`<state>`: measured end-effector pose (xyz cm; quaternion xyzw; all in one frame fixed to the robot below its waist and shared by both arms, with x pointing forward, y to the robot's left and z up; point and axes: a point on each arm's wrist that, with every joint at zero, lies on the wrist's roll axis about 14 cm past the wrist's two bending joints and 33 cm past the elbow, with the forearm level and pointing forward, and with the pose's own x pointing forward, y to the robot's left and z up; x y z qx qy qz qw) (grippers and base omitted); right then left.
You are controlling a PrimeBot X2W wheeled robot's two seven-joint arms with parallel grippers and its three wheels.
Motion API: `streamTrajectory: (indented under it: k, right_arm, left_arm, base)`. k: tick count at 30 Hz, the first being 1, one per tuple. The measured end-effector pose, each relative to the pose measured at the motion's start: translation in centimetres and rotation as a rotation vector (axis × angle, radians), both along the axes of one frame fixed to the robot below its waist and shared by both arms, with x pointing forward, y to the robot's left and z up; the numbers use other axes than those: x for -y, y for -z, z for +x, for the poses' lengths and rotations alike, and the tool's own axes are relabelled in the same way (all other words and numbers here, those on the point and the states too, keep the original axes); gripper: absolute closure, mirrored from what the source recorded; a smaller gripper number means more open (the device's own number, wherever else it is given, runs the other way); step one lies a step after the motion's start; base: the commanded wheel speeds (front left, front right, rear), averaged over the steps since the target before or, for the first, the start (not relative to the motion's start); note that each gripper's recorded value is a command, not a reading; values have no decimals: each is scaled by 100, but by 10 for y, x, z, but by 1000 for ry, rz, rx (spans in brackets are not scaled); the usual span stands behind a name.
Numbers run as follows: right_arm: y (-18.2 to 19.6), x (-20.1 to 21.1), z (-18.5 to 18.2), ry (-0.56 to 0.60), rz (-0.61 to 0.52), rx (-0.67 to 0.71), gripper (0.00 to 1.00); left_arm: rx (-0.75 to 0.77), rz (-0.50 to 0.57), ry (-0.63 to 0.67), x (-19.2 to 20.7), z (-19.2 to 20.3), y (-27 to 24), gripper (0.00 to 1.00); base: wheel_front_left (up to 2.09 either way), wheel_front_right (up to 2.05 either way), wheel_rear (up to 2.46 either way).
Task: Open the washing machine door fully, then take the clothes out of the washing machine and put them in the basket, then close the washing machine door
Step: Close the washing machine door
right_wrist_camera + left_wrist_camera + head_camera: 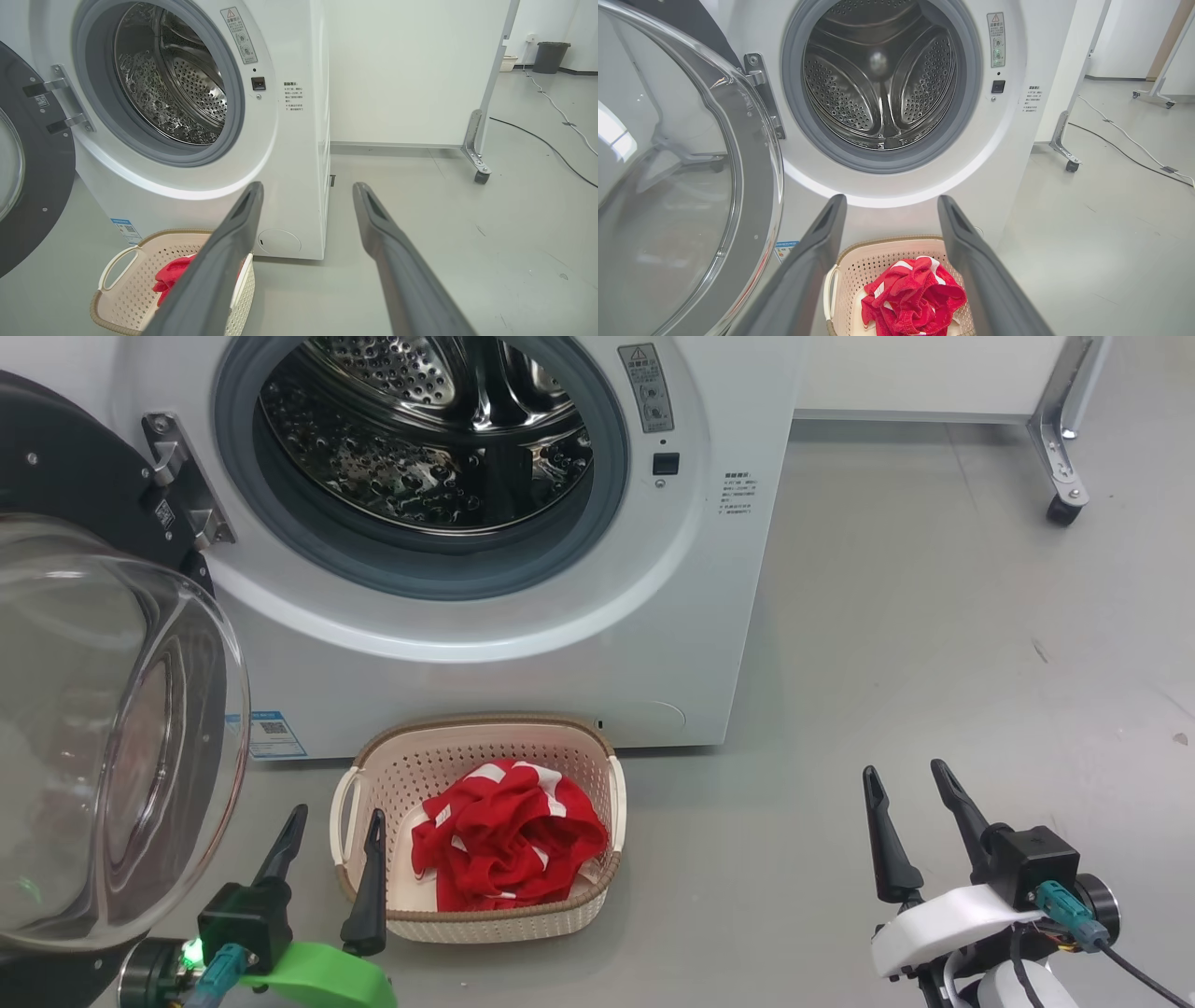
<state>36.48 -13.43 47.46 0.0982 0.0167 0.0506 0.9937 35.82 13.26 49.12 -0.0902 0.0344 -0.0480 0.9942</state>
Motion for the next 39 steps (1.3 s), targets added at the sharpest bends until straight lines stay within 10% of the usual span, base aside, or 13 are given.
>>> streamTrajectory:
  k: [39]
  right_arm:
    - [0, 2, 1, 7, 3, -1, 0]
  left_arm:
    - [12, 7, -1, -2, -2, -8, 0]
  base:
    - [-35, 35, 0]
